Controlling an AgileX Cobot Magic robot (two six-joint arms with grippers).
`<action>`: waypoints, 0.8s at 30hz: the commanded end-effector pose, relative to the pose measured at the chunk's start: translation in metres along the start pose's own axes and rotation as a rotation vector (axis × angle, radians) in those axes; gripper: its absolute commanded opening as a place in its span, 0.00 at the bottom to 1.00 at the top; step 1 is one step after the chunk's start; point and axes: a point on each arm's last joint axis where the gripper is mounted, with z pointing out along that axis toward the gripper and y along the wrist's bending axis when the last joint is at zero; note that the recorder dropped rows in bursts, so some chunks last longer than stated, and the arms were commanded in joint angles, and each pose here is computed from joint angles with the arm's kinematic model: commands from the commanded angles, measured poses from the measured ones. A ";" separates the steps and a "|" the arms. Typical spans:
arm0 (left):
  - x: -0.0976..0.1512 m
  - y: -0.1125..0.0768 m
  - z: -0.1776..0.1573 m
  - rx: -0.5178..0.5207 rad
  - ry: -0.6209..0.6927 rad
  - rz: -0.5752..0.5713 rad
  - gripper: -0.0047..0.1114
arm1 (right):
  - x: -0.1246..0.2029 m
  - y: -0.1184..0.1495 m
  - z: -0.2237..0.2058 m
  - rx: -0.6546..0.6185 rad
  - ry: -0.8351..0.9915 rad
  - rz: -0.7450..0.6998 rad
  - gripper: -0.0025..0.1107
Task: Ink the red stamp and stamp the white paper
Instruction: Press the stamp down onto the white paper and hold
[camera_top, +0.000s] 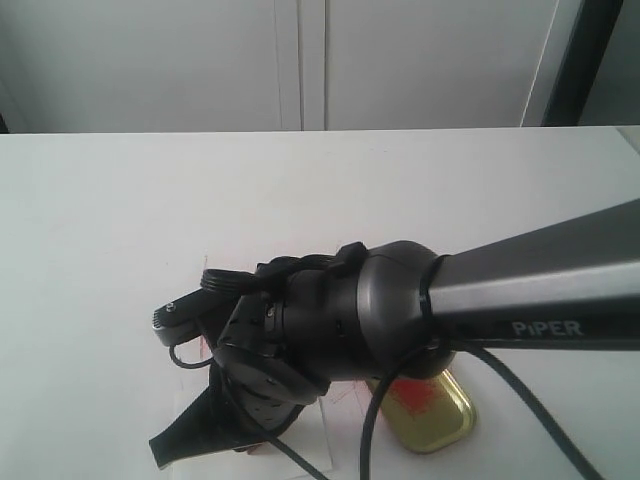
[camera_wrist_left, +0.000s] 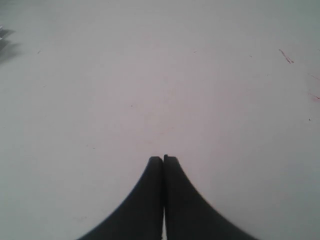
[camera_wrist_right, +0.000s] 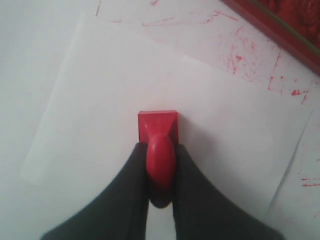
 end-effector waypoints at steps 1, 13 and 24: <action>0.001 0.000 0.000 -0.001 0.002 -0.004 0.04 | 0.026 -0.010 0.030 0.104 0.183 0.002 0.02; 0.001 0.000 0.000 -0.001 0.002 -0.004 0.04 | 0.025 -0.008 0.030 0.077 0.167 0.022 0.02; 0.001 0.000 0.000 -0.001 0.002 -0.004 0.04 | 0.025 -0.007 0.030 0.073 0.168 0.032 0.02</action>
